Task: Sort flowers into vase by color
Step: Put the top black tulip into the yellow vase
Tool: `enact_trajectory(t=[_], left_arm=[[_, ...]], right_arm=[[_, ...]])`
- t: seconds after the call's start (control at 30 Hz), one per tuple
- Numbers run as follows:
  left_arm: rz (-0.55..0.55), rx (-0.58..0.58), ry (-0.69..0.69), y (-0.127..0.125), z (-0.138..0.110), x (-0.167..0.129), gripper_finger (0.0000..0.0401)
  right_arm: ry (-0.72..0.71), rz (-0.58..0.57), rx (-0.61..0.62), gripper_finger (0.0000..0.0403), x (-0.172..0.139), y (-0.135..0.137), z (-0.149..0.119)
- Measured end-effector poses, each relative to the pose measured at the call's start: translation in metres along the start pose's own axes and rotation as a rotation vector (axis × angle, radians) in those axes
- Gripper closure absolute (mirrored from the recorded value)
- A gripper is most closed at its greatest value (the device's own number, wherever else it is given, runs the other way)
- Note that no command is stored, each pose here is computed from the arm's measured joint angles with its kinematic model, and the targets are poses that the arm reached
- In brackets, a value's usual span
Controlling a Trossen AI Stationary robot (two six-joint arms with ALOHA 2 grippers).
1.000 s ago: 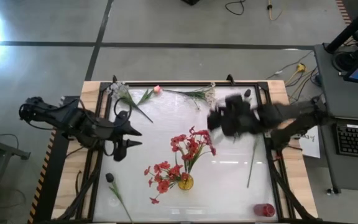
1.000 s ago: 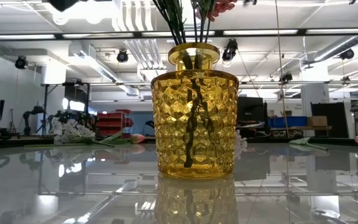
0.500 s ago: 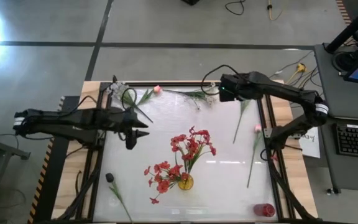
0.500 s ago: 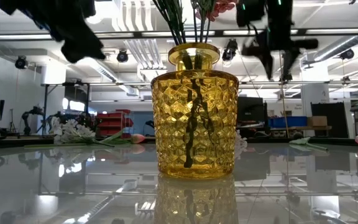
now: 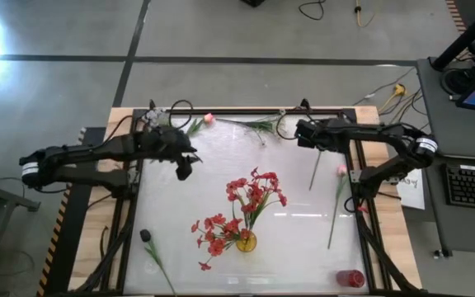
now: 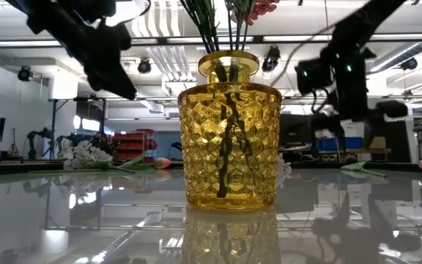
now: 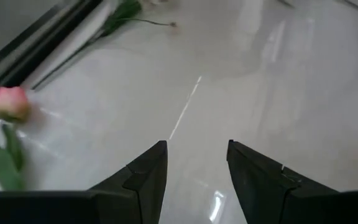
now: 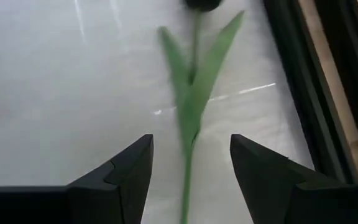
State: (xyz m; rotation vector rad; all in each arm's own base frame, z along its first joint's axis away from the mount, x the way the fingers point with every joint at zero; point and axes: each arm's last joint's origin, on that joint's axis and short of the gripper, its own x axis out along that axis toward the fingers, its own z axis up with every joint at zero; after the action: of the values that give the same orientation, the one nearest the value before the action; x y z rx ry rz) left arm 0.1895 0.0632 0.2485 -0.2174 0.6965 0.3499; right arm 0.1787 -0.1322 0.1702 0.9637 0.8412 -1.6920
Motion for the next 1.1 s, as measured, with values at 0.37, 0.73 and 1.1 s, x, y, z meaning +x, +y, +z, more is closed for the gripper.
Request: enact_trajectory(t=[0.37, 0.73, 1.1], left_arm=[[0.078, -0.011, -0.034, 0.018, 0.057, 0.013, 0.0244], [0.082, 0.04, -0.115, 0.015, 0.121, 0.0, 0.0244], [0.083, 0.047, -0.169, 0.012, 0.118, -0.037, 0.0244]], right_arm=[[-0.077, 0.108, 0.166, 0.0242, 0.051, -0.015, -0.011], [-0.043, 0.12, -0.025, 0.037, 0.052, -0.016, -0.016], [-0.01, 0.329, -0.198, 0.0389, -0.009, 0.017, -0.05]])
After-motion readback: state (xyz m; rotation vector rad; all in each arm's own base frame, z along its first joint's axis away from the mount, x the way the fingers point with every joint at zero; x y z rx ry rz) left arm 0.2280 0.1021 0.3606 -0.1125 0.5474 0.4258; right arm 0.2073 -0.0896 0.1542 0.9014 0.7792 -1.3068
